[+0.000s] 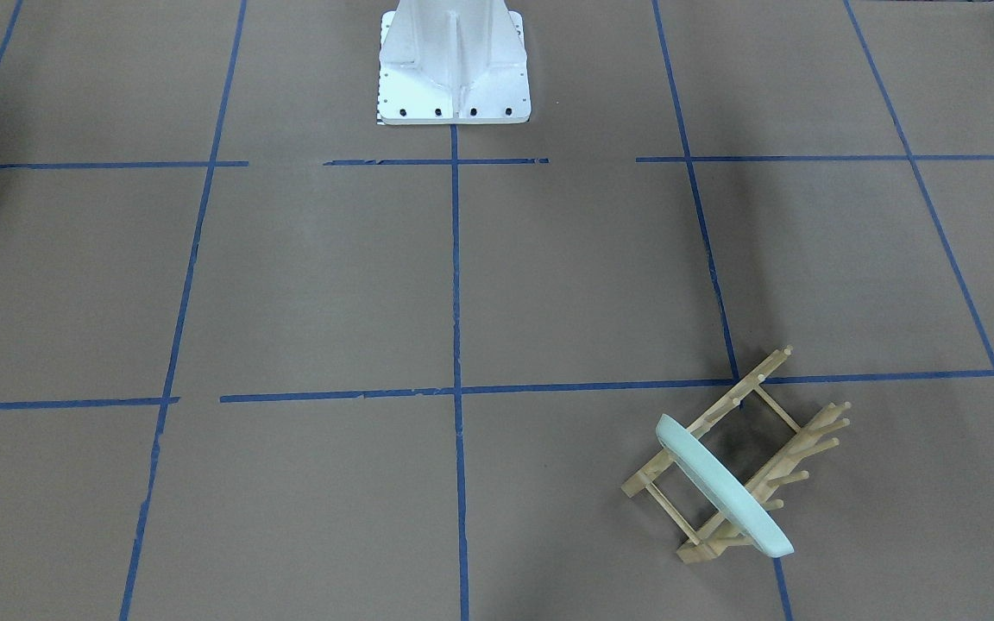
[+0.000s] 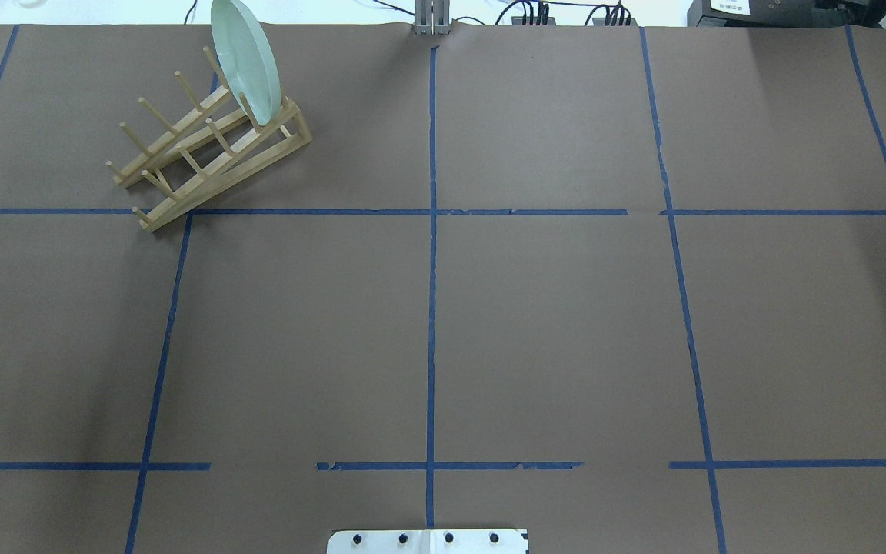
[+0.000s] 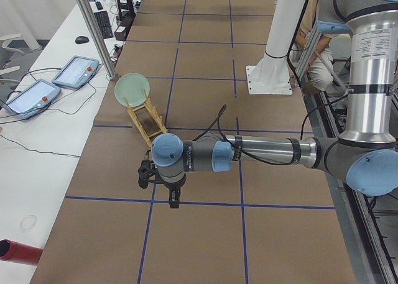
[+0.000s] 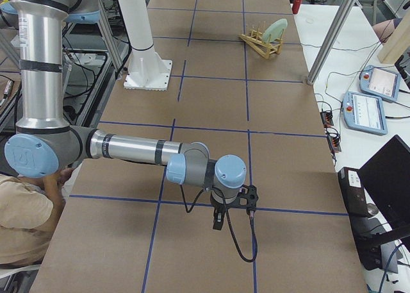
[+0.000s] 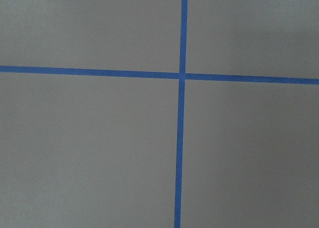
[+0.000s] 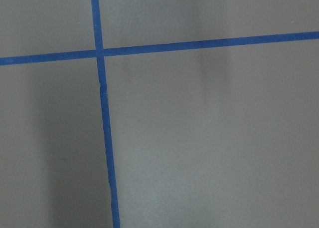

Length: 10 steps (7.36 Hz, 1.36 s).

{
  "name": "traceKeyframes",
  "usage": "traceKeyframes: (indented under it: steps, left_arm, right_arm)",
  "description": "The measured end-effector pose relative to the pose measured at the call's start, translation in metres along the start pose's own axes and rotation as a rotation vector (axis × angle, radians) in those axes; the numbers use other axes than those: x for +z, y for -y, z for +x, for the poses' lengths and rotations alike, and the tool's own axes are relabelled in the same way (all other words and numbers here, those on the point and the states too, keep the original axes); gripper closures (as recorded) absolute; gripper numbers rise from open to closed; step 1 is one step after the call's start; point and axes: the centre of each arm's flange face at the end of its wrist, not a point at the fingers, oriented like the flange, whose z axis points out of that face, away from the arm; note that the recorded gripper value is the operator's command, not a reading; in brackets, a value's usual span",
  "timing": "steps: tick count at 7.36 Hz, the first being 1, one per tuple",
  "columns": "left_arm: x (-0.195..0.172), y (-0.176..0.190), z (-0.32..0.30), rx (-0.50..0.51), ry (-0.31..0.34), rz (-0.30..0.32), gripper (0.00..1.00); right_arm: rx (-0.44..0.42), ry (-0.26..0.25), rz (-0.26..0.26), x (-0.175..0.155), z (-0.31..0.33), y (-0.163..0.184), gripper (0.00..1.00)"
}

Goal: Place plate on table

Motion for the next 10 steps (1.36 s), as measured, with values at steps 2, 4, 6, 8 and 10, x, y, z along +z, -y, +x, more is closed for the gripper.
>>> traceKeyframes:
  steps: [2,4,6,8,10]
  left_arm:
    - [-0.001,-0.001,0.001,0.002,0.000,0.003,0.00]
    - [-0.007,-0.001,0.004,0.012,0.002,0.017,0.00]
    - [-0.010,-0.003,0.004,0.037,-0.002,0.046,0.00]
    - [-0.020,0.002,0.018,0.029,-0.029,0.098,0.00]
    - [-0.039,0.019,0.063,-0.092,-0.174,0.199,0.00]
  right_arm:
    - [0.001,0.000,-0.001,0.000,0.000,0.000,0.00]
    - [0.000,0.000,0.000,0.000,0.000,0.000,0.00]
    - [0.000,0.000,0.000,0.000,0.000,0.000,0.00]
    - [0.000,0.000,0.000,0.000,0.000,0.000,0.00]
    - [0.001,0.000,-0.001,0.000,0.000,0.000,0.00]
